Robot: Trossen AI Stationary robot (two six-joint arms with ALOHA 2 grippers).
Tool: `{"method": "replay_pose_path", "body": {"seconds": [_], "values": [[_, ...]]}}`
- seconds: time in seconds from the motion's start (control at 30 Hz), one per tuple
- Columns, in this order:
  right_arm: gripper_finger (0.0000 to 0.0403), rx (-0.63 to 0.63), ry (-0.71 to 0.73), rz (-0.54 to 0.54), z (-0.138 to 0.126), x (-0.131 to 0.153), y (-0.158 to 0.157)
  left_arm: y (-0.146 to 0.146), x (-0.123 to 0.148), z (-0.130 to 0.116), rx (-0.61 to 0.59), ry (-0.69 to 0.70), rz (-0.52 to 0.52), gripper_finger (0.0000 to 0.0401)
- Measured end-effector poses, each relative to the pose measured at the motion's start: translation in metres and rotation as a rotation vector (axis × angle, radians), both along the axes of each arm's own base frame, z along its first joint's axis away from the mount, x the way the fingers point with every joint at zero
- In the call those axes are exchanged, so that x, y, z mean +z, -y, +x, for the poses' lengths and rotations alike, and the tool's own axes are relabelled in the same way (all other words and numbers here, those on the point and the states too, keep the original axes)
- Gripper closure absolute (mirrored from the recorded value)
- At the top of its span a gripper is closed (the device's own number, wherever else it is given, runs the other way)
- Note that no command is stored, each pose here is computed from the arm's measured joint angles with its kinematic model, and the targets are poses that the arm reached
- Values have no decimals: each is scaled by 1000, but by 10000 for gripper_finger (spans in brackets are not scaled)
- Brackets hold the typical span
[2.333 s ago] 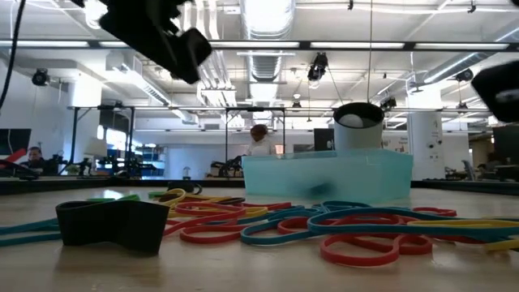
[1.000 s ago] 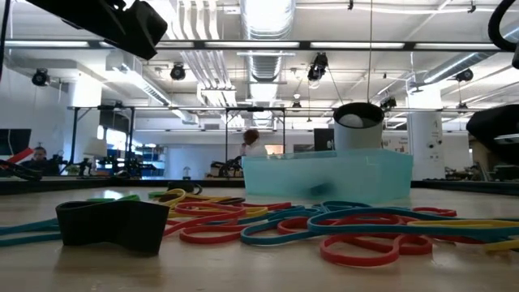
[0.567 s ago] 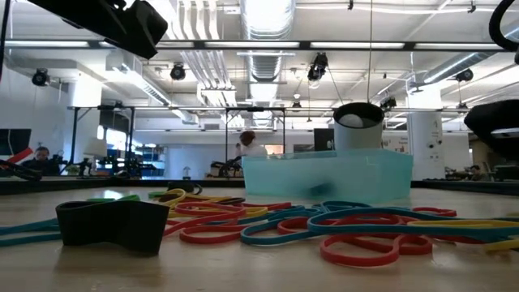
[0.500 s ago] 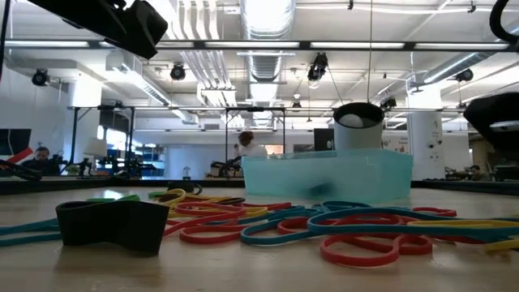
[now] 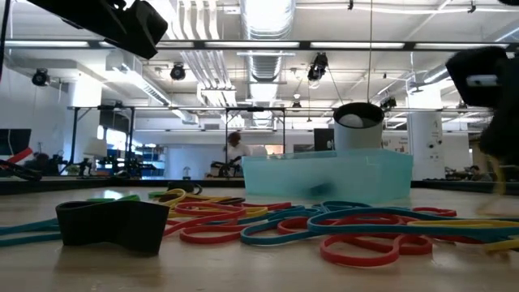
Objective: Pick and place rubber bands into bin
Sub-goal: Put the yellow rubber band into the blue bin
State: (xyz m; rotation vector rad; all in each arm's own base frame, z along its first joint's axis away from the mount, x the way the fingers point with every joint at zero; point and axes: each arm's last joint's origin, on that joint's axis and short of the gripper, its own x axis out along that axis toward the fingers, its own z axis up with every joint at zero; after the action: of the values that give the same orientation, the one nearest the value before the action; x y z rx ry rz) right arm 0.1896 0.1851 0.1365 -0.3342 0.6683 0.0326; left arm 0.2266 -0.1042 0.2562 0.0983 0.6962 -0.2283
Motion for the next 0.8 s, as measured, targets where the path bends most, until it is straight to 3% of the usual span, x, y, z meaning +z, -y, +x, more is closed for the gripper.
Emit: {"method": "replay_pose_path", "body": {"seconds": [0.4,0.8], "values": [[394,-33,176,-211,8,49,27,0,0,0,-3,4,8,221],[394,-160,302,-301,18,112,105,0,-1,1,-3,12,35,221]]}}
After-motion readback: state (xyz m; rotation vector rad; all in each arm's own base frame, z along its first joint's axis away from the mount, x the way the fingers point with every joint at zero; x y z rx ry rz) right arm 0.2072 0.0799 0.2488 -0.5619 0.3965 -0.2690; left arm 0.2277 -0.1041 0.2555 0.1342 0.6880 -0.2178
